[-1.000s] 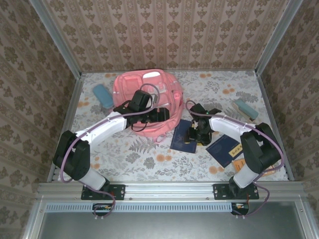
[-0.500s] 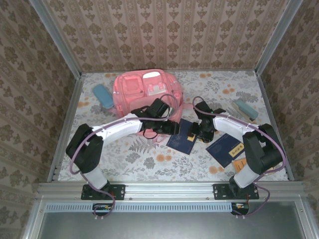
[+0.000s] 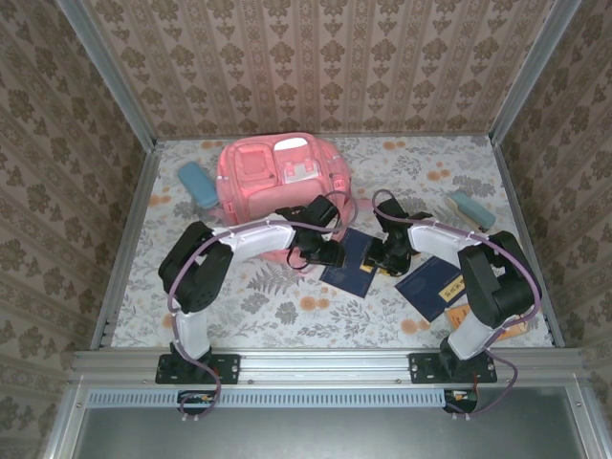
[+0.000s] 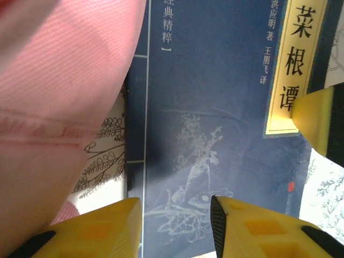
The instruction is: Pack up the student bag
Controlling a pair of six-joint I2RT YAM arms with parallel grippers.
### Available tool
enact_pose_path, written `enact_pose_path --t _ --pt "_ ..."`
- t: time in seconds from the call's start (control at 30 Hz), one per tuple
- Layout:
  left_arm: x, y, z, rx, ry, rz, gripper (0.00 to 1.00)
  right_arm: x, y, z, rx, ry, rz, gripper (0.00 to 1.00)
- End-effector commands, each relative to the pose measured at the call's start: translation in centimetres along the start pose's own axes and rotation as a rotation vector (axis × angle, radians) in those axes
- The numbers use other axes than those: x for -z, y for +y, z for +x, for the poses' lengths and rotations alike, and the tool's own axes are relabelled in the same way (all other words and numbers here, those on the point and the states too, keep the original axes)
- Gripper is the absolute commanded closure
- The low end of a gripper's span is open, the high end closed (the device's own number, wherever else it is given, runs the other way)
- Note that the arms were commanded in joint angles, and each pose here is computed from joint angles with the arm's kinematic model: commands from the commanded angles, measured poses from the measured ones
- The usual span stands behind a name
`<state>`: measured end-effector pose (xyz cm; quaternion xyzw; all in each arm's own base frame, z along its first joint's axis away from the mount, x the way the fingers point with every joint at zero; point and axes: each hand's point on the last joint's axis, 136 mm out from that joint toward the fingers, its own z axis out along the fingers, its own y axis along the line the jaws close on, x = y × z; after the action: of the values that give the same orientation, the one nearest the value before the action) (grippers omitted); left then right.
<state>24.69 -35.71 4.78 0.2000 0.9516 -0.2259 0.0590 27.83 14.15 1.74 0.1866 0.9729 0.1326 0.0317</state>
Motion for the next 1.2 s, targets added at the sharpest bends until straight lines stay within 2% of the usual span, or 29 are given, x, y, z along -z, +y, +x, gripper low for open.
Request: enact_pose_path --t 0.0,0.13,0.3,0.4,0.8,0.9,1.17 --pt "-0.8 0.6 -0.4 -0.049 0.017 -0.051 0.61 -0.2 -1.7 0.2 -0.015 0.0 0.063 0.63" --pt "-1.3 1.5 -0.3 -0.052 0.024 -0.11 0.63 0.1 -0.6 0.0 -0.012 -0.009 0.013 0.62" --pt "-1.6 2.6 0.1 -0.073 0.029 -0.203 0.57 0.5 0.1 0.0 -0.011 -0.008 -0.023 0.6" --pt "-1.7 2.5 0.3 -0.082 0.032 -0.214 0.52 0.7 0.2 0.0 -0.01 -0.01 -0.03 0.59" --pt "-2.6 3.2 0.7 -0.075 0.049 -0.251 0.51 0.4 0.5 0.0 -0.023 -0.015 -0.061 0.59" --pt "-2.9 3.0 0.9 -0.071 0.055 -0.236 0.51 0.2 0.6 0.1 -0.026 -0.009 -0.067 0.59" --pt "-3.4 2.8 1.1 -0.071 0.071 -0.215 0.59 -0.2 1.1 0.5 -0.03 0.016 -0.1 0.62"
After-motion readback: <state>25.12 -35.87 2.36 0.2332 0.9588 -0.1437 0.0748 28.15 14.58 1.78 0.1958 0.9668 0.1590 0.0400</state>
